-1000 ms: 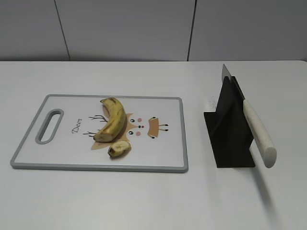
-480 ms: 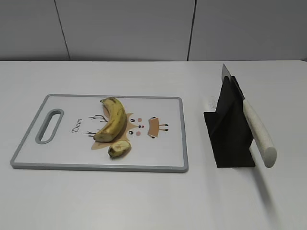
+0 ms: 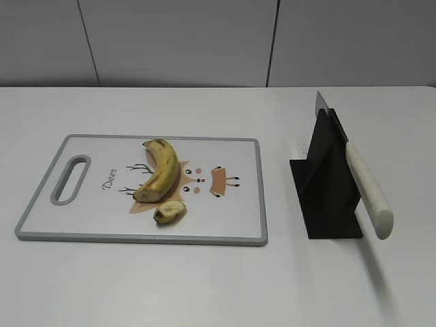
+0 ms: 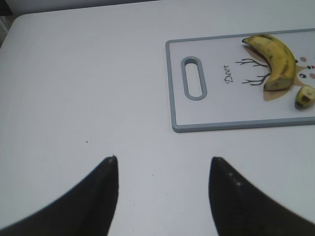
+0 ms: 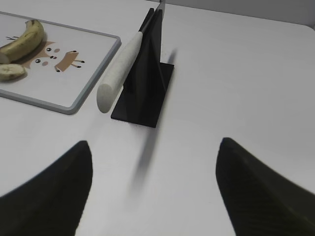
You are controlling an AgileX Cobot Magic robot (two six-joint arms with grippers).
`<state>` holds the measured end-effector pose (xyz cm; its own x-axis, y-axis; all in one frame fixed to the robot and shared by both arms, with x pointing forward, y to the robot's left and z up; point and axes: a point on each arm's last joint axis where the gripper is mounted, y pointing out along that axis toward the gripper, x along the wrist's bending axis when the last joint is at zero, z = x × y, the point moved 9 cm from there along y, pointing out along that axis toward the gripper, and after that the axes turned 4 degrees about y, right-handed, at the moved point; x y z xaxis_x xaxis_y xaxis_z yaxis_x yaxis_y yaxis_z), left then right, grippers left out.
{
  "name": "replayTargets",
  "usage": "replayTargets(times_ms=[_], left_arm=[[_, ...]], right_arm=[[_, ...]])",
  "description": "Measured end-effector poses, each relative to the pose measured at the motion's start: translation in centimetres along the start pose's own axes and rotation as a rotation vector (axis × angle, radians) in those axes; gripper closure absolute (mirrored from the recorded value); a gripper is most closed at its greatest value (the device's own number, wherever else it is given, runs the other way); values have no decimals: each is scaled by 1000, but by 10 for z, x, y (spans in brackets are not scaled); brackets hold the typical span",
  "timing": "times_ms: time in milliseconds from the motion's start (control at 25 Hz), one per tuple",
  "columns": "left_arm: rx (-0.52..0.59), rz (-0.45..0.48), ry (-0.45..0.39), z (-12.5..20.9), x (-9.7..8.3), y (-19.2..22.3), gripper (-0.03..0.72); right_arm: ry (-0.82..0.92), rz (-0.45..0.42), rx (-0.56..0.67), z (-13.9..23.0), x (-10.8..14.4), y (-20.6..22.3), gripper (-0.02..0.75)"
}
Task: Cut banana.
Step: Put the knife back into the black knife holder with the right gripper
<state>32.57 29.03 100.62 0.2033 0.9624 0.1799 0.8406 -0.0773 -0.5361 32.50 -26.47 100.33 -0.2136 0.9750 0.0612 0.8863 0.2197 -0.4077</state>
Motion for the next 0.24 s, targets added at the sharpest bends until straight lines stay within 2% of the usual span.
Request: replayTargets(times_ms=[240], left_arm=[[0,0,0,0,0,0,122]], right_arm=[[0,0,0,0,0,0,148]])
